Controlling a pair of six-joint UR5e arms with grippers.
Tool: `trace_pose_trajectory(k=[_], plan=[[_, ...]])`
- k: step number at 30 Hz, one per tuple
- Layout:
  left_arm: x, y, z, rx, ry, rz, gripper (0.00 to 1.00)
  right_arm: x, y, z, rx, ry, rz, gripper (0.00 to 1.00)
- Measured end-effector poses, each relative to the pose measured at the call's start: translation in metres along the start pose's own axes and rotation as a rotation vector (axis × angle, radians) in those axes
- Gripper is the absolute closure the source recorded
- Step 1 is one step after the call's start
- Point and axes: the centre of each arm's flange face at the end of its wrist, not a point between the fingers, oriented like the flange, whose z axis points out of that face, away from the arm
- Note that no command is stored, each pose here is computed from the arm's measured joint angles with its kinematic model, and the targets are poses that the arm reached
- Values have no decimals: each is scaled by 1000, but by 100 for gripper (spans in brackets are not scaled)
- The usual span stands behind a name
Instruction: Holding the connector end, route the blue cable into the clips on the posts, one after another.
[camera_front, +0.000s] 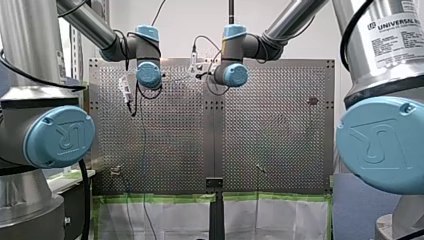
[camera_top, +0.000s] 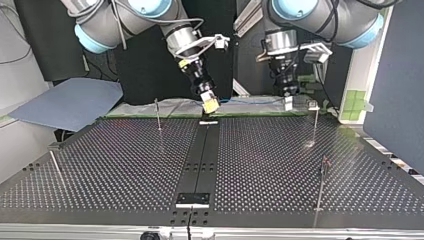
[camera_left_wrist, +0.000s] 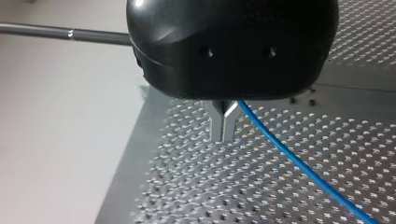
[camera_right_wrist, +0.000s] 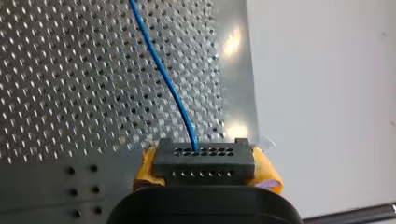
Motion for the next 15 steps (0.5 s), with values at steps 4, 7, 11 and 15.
trace_pose_trajectory(k=[4,7,11,15], plan=[[-14,2,9,-16,-18,-41,100,-10,-11,11,14,-13,15,100],[-19,8,15,-33,-24,-46,100,-18,-16,18,20,-35,20,100],[-24,17,24,-46,-31,-44,100,-27,-19,27,19,-65,23,100],[-27,26,31,-66,-40,-40,100,-22,-16,35,10,-75,28,100]])
